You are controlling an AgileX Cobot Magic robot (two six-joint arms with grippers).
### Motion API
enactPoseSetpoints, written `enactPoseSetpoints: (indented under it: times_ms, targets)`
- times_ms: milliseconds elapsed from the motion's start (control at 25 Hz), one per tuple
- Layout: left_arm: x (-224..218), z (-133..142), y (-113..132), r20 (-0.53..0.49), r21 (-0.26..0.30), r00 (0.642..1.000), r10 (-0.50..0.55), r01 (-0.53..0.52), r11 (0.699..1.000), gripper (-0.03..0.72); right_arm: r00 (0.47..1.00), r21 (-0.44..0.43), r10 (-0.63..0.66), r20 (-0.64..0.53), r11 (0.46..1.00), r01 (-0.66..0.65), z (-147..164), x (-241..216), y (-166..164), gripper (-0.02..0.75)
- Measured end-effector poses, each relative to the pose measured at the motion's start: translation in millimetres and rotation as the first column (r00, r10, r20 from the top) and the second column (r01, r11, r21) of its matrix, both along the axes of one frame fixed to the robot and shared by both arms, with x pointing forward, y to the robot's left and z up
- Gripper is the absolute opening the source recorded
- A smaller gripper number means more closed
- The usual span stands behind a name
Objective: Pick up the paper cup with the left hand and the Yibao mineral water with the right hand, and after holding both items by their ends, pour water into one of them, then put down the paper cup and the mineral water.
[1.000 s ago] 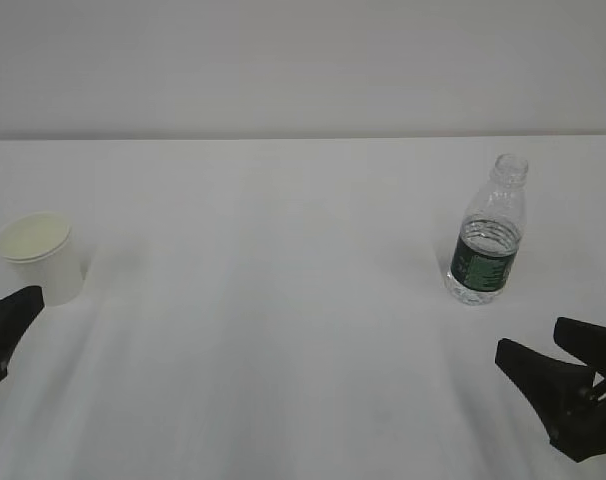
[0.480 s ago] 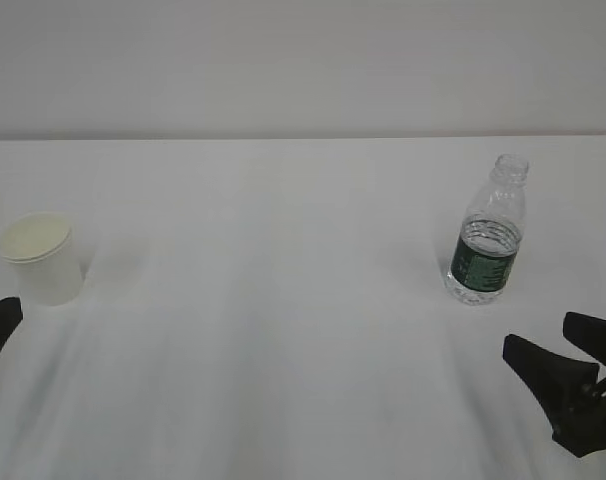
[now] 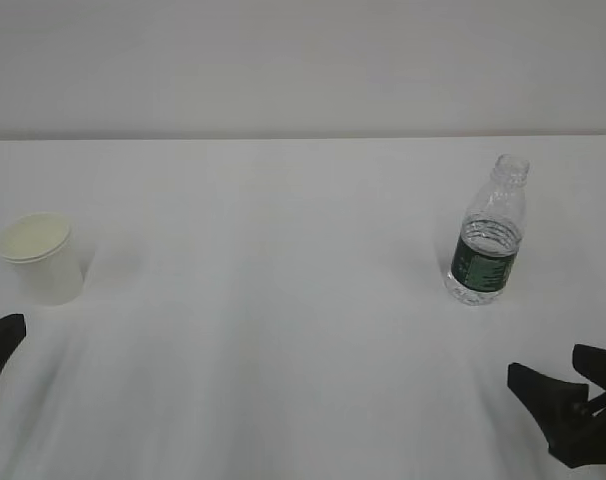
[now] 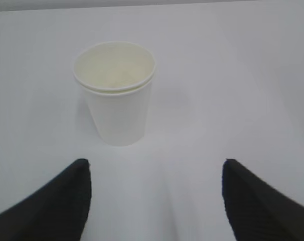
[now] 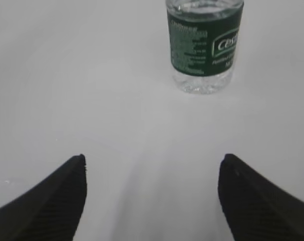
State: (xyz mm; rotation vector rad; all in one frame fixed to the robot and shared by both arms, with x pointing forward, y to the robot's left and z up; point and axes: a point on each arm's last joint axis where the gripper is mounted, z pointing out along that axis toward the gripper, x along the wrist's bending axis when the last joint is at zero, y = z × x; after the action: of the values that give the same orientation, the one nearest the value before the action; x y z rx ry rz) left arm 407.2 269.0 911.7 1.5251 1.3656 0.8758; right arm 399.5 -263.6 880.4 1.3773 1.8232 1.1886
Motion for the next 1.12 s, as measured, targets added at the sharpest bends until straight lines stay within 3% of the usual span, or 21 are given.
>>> enactPoseSetpoints:
  times_ms: [200, 1120]
  targets:
    - [0, 1, 0, 0.006, -0.003, 1.000, -0.001, 0.001, 1.000, 0.594, 0.999, -0.006, -0.010, -0.044, 1.000, 0.010, -8, 2, -1, 0.624]
    - [0, 1, 0, 0.010, -0.010, 1.000, 0.001, 0.000, 1.000, 0.593, 0.999, -0.006, -0.041, 0.031, 0.999, 0.041, -9, 43, 0, 0.624]
